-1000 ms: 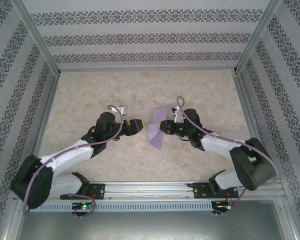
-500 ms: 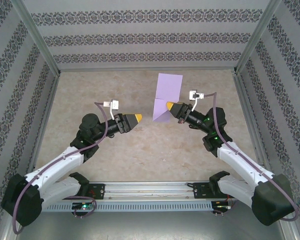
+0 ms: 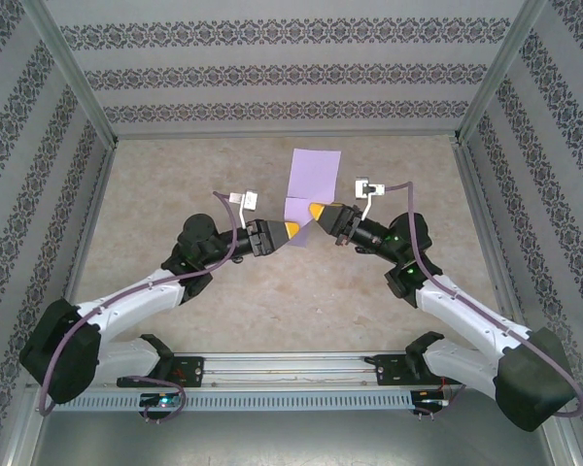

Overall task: Fold a paper plane with a square sheet of paper (fold left side to right side)
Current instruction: Turn over the paper at the center of the table.

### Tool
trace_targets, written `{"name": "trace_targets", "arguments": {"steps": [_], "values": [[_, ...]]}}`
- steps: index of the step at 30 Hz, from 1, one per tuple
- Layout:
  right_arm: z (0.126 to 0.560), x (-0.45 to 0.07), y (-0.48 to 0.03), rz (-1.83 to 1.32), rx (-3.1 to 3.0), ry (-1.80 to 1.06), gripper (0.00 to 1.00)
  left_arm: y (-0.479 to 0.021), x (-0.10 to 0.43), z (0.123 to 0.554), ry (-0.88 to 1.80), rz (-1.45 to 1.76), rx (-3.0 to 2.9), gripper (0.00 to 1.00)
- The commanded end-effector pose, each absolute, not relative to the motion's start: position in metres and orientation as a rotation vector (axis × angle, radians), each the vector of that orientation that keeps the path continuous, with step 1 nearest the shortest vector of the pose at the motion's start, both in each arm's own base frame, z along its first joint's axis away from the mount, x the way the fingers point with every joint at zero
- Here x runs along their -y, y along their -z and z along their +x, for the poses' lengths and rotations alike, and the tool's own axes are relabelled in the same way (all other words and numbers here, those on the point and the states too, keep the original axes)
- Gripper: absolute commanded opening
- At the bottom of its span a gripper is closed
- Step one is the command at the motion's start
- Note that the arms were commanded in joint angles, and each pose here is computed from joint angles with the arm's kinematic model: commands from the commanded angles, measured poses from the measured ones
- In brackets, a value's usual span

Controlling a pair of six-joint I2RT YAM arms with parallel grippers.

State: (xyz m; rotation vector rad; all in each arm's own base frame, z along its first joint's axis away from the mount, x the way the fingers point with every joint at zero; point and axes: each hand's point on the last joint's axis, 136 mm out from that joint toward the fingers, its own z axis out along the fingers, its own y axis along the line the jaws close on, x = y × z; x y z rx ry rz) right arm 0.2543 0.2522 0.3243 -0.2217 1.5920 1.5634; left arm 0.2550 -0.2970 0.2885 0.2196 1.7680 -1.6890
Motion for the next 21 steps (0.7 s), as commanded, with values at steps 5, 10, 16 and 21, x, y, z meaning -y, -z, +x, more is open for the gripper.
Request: {"name": "trace_targets", "arguments": {"steps": [5,10,16,21], "values": [[0.255,-0.251,-0.334,-0.203,-1.534,-1.558,0.00,-0.322,0.301,0.251,1.732,0.276,-1.626,0.57],[0.256,-0.250,-0.332,-0.198,-1.539,-1.553,0.06,-0.319,0.299,0.253,1.717,0.257,-1.636,0.41],[0.256,-0.249,-0.325,-0.193,-1.560,-1.536,0.18,-0.317,0.297,0.253,1.707,0.241,-1.648,0.18],[0.257,-0.237,-0.313,-0.181,-1.601,-1.451,0.32,-0.306,0.295,0.253,1.666,0.234,-1.717,0.03]]}}
